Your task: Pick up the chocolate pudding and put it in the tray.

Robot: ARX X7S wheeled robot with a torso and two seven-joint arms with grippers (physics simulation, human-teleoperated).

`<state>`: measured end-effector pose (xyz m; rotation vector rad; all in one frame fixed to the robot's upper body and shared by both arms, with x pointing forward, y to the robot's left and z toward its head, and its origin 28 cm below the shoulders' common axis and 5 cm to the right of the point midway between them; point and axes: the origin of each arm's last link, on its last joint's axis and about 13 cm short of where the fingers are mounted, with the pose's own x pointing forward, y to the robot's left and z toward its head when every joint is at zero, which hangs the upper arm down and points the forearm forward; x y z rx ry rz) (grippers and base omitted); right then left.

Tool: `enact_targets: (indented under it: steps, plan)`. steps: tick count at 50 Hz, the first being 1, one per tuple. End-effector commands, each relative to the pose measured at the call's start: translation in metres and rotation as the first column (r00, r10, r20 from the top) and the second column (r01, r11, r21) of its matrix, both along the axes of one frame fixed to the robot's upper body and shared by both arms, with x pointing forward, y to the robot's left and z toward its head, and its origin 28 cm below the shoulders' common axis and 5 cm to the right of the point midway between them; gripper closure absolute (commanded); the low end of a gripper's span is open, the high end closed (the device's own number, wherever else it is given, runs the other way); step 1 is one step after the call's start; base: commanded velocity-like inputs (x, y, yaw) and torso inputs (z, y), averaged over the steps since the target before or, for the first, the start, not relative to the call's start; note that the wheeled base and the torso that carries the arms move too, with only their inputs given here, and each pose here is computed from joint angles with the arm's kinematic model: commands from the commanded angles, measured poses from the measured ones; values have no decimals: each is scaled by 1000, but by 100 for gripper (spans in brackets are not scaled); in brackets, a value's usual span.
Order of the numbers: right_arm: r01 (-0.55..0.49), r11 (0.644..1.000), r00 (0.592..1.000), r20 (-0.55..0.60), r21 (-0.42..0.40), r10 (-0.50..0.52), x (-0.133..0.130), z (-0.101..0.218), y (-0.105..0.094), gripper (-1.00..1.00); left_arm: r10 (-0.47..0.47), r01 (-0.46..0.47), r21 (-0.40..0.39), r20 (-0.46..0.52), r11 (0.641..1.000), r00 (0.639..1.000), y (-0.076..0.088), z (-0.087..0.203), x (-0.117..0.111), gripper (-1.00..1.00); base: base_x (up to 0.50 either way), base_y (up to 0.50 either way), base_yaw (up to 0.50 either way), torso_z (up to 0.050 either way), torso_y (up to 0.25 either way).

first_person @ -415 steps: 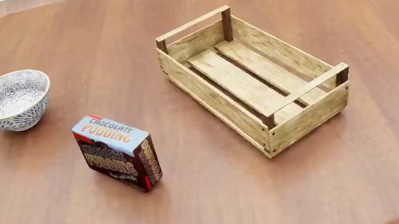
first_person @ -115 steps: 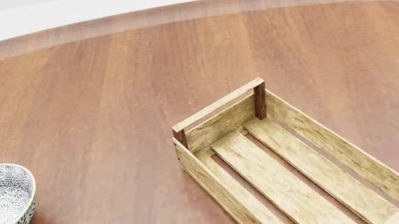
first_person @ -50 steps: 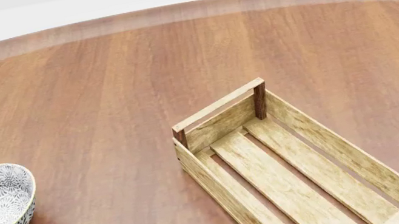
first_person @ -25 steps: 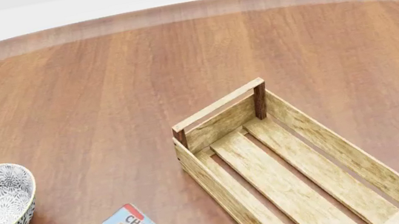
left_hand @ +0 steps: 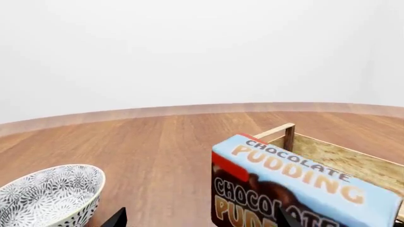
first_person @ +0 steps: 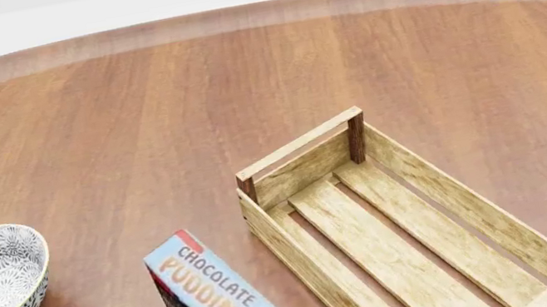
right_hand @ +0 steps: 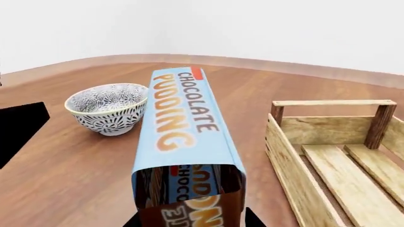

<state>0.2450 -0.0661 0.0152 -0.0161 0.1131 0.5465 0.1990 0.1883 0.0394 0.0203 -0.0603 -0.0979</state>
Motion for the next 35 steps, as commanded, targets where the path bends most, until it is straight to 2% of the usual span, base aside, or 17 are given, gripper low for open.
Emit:
enact_targets:
  steps: [1,19,35]
  plan:
    - [33,999,998,56,-21,-32,8,19,-9,100,2,-2,0,-3,1000,1000,0,-2,2,-100,0,0,0,0,0]
    - [145,989,986,77,6,-145,16,29,-29,100,2,-2,4,-8,1000,1000,0,-4,2,-100,0,0,0,0,1]
    - [258,964,962,73,62,-262,19,18,-50,100,2,-2,7,-13,1000,1000,0,-6,2,-100,0,0,0,0,0]
